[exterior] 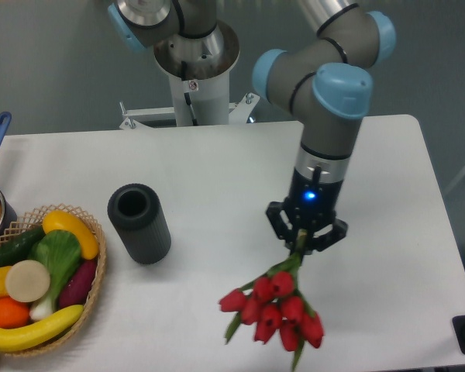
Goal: Insert the flowers into the vase
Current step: 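Carry the red tulip bunch with the gripper over the black vase, then lower the tulip stems down into the black vase opening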
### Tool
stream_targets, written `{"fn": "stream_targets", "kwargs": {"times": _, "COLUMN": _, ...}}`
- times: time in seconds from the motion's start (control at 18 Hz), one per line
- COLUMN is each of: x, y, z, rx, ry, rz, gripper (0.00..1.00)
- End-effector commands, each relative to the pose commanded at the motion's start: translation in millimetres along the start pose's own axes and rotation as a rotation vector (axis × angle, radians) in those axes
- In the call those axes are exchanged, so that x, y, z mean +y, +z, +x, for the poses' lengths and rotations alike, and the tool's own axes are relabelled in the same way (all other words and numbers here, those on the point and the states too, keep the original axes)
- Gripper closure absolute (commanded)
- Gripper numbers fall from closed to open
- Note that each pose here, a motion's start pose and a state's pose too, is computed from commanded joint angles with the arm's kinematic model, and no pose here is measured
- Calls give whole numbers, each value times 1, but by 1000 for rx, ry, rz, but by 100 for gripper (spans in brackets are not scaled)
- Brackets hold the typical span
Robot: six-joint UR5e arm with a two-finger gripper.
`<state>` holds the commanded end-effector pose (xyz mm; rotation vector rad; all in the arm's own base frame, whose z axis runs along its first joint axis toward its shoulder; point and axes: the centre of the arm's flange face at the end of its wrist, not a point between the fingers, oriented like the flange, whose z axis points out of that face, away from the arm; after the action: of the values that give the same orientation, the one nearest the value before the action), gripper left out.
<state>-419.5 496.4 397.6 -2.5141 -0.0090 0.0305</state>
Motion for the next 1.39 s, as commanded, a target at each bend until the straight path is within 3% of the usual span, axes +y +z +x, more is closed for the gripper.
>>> {"fn": "stream_targets", "kwargs": {"times": 0.22, "x": -26, "y": -19, "z": 24, "rx": 67, "ry": 56, "rz": 201, "gripper": 100}}
{"fn": "stream_targets", "kwargs": {"times": 0.5, "x": -42, "y": -45, "z": 55, "rx": 241, "ry": 76, "rz": 429, "gripper": 100}}
{"fn": "stream_targets", "kwargs": {"times": 1.0, "x": -44, "y": -73, "z": 96, "rx": 394, "ry": 139, "rz": 626, "gripper": 100}}
{"fn": "stream_targets", "kwargs": {"times": 1.39, "x": -9, "y": -71, "z": 144, "rx": 444, "ry": 214, "rz": 688, "gripper": 100}}
